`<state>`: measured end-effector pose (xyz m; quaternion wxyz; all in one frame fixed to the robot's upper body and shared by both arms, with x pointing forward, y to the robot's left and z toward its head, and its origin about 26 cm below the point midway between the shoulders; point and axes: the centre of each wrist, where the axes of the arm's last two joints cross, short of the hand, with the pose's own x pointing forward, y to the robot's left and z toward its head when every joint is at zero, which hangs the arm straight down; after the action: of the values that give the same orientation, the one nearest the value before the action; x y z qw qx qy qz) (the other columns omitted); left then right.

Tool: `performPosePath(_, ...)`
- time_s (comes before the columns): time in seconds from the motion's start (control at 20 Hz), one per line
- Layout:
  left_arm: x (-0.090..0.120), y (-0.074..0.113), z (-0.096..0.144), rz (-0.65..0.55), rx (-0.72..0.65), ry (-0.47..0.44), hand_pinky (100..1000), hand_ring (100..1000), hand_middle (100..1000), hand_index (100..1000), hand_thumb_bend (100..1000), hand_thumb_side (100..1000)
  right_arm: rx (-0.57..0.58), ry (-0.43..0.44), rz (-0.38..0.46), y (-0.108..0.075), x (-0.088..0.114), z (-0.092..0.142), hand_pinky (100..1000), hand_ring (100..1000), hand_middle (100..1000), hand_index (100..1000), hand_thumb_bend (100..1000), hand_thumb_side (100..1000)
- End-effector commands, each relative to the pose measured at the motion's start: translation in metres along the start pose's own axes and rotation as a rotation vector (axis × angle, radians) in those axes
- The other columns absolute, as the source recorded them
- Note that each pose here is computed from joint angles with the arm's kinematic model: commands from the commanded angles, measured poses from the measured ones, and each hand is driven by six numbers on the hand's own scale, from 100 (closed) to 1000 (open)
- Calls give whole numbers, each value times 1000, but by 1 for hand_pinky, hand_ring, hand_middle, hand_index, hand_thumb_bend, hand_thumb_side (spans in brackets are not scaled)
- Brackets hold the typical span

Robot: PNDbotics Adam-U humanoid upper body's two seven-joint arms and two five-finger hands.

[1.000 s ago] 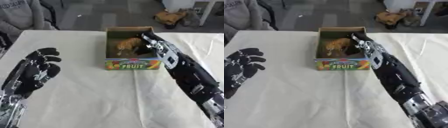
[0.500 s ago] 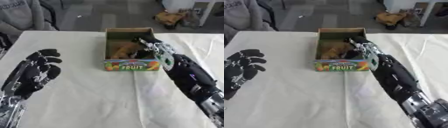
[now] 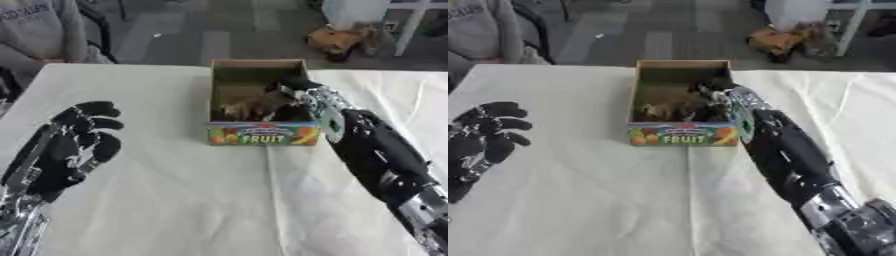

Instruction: Pick up objects on the table and place them in the box.

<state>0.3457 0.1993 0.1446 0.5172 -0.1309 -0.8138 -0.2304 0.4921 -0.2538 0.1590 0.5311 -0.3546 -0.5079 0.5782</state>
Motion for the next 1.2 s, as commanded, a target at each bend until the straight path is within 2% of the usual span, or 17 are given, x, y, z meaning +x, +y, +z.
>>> performPosePath(0.05, 7, 2, -4, -11, -10, -26, 606, 704, 688, 779, 744, 410, -93, -24, -16, -33, 1, 8, 793, 846, 858, 905, 268, 419)
performPosePath(0.25, 5, 4, -2, -16, 1, -18, 607, 708, 689, 778, 745, 410, -198, -63, -62, -53, 3, 18, 738, 794, 808, 860, 107, 315)
performPosePath(0.4, 3, 7, 0, -22, 22, -8, 608, 711, 691, 778, 748, 410, -303, -91, -101, -66, 4, 29, 697, 755, 771, 836, 100, 258)
performPosePath(0.55, 1, 10, 2, -30, 50, 1, 609, 714, 693, 778, 751, 409, -402, -119, -151, -71, 5, 41, 667, 729, 747, 825, 100, 232)
performPosePath(0.6, 0, 12, 2, -33, 61, 3, 610, 718, 694, 777, 754, 409, -431, -127, -170, -72, 4, 45, 632, 694, 715, 805, 100, 194)
performPosePath(0.75, -1, 17, 4, -45, 101, 6, 612, 730, 699, 777, 767, 416, -515, -149, -233, -69, 2, 58, 603, 663, 685, 786, 100, 169)
performPosePath(0.95, -2, 22, 7, -58, 150, 9, 612, 737, 702, 777, 782, 424, -613, -193, -314, -60, 2, 74, 580, 638, 660, 764, 100, 187)
performPosePath(1.2, -5, 25, 10, -66, 174, 15, 609, 733, 702, 777, 786, 442, -684, -282, -399, -35, 11, 89, 575, 631, 654, 757, 100, 218)
